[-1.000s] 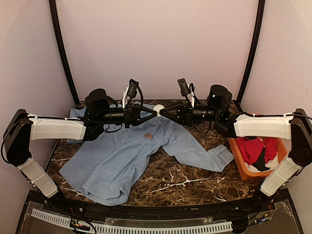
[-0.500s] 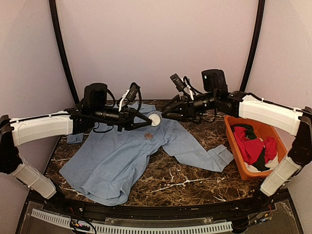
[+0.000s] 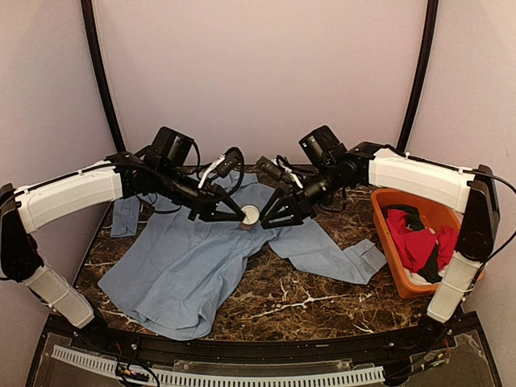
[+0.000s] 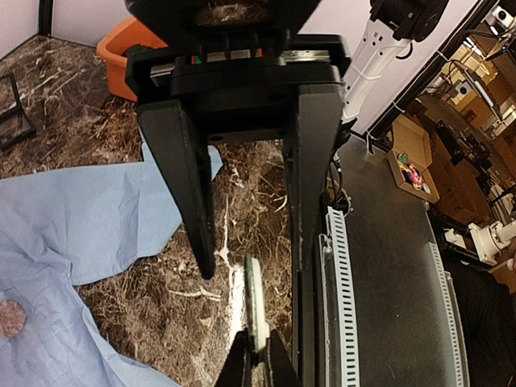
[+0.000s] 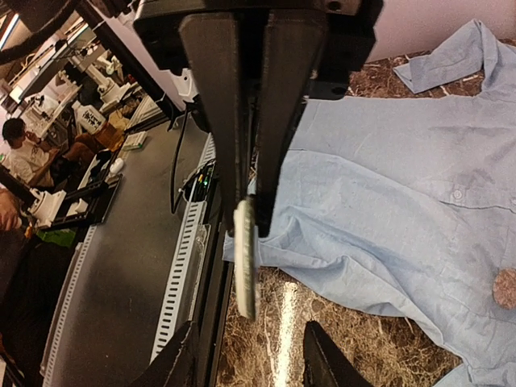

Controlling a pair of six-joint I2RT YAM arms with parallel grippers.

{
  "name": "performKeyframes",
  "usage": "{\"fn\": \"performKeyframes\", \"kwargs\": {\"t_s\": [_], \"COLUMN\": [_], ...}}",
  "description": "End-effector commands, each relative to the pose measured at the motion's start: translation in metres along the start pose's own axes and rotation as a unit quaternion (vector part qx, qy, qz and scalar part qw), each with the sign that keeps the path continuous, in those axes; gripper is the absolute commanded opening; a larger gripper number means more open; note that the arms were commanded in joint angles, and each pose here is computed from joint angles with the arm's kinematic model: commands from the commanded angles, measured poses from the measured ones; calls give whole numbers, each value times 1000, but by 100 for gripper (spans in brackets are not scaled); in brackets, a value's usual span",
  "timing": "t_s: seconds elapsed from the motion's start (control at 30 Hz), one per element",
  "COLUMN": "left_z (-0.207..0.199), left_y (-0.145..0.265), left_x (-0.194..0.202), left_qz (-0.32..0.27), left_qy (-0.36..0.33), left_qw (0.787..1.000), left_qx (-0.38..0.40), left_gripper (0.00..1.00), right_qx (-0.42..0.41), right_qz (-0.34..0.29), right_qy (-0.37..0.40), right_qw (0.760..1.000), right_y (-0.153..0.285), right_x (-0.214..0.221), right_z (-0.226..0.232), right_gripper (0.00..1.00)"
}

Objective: Pin the brooch onto the clothing
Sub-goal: Pass from the right arm to the left

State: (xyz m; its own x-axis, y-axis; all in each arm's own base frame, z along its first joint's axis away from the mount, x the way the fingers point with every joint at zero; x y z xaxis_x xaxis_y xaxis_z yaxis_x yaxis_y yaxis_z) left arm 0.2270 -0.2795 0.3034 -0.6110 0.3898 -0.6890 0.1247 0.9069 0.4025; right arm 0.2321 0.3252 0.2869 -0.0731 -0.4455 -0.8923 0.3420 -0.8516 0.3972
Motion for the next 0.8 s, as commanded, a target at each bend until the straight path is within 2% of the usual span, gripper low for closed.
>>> {"fn": "performKeyframes", "kwargs": {"t_s": [0.0, 0.3, 0.63, 0.77], "left_z": [2, 1, 1, 2], "left_y": [-2, -10, -13, -14], "left_x": [11, 14, 16, 16], "left_qz": [42, 54, 58, 59], "left_qy": [10, 9, 11, 12], "left_qw": [999, 998, 998, 998], "left_qx": [-17, -9, -7, -5], "left_gripper": [1, 1, 1, 1], "right_qx": [-18, -19, -24, -26], "right_qz": [14, 15, 23, 25], "right_qy": [4, 1, 0, -2], "right_qw": [1000, 1000, 999, 999], "right_y": [-10, -19, -30, -32], "right_x": [-2, -4, -1, 0], "right_z": [1, -7, -11, -11], "right_gripper": [40, 30, 24, 19]}}
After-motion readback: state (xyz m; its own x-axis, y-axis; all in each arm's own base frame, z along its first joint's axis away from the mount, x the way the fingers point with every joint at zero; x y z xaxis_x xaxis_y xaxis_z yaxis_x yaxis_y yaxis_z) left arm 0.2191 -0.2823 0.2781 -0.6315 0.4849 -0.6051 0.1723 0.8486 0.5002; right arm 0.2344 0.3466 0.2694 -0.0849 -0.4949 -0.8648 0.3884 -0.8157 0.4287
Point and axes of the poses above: each gripper's point midway between its finger pads, its own y axis back along the fingers, its own z axis along the line the jaws close on, x = y × z, the point moved 8 cm from there along y, back along the fingers, and after that the axes turned 15 degrees about y, right-handed, at the moved point
